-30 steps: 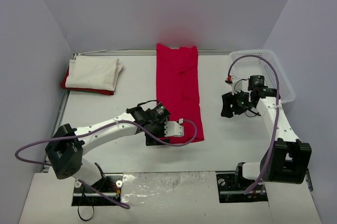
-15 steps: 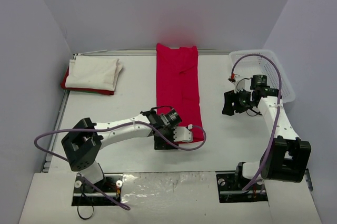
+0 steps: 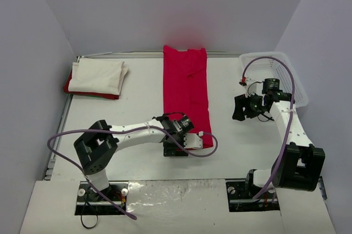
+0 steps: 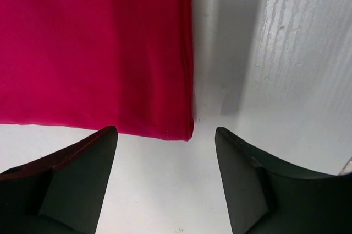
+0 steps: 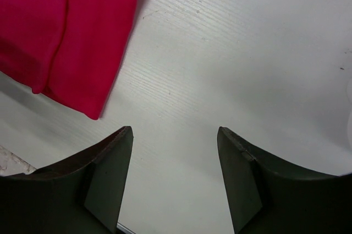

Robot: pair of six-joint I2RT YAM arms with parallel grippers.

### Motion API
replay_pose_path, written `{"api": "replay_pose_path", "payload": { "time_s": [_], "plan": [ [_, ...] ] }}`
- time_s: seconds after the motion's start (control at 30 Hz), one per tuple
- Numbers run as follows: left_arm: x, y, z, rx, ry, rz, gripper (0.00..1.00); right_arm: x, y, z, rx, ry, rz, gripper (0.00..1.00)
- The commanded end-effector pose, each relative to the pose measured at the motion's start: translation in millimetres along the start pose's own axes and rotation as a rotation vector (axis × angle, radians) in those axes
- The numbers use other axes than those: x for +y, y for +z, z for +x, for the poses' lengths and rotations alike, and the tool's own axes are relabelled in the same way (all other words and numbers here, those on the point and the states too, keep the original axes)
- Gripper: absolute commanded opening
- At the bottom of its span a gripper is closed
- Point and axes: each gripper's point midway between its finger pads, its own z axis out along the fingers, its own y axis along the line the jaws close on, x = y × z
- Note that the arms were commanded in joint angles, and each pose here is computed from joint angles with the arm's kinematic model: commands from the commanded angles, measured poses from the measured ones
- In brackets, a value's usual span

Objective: Fold and stack the t-shirts
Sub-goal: Grab the bottom of the folded rectangular tshirt with both arms

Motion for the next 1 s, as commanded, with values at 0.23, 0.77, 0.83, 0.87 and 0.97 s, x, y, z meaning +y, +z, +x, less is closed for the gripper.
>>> {"api": "replay_pose_path", "payload": {
  "time_s": [0.23,0.77,0.83,0.87,0.97],
  "plan": [
    [9.8,5.7,-2.5,0.077,-0.022,-0.017,0.5,0.4,-7.7,-2.2,-0.024,-0.012,0.019,0.59],
    [9.9,15.2,-2.4,0.127,-0.041,0.01,0.04,-1.8,-9.4,-1.6,-0.026,-0.011,0.04,0.6],
    [7.7,13.4,-2.9,0.115,-0.033,0.031,0.02,-0.6,-9.2,-1.7,-0.026,-0.013,0.035,0.6],
    [6.6,12.5,-2.4,0.111,-0.032,0.044,0.02,0.8,-9.4,-2.1,-0.029,-0.016,0.028,0.6],
    [4.9,7.0,0.0,0.085,-0.051,0.085,0.02,3.5,-12.9,-5.9,-0.048,-0.037,0.021,0.61]
  ]
}}
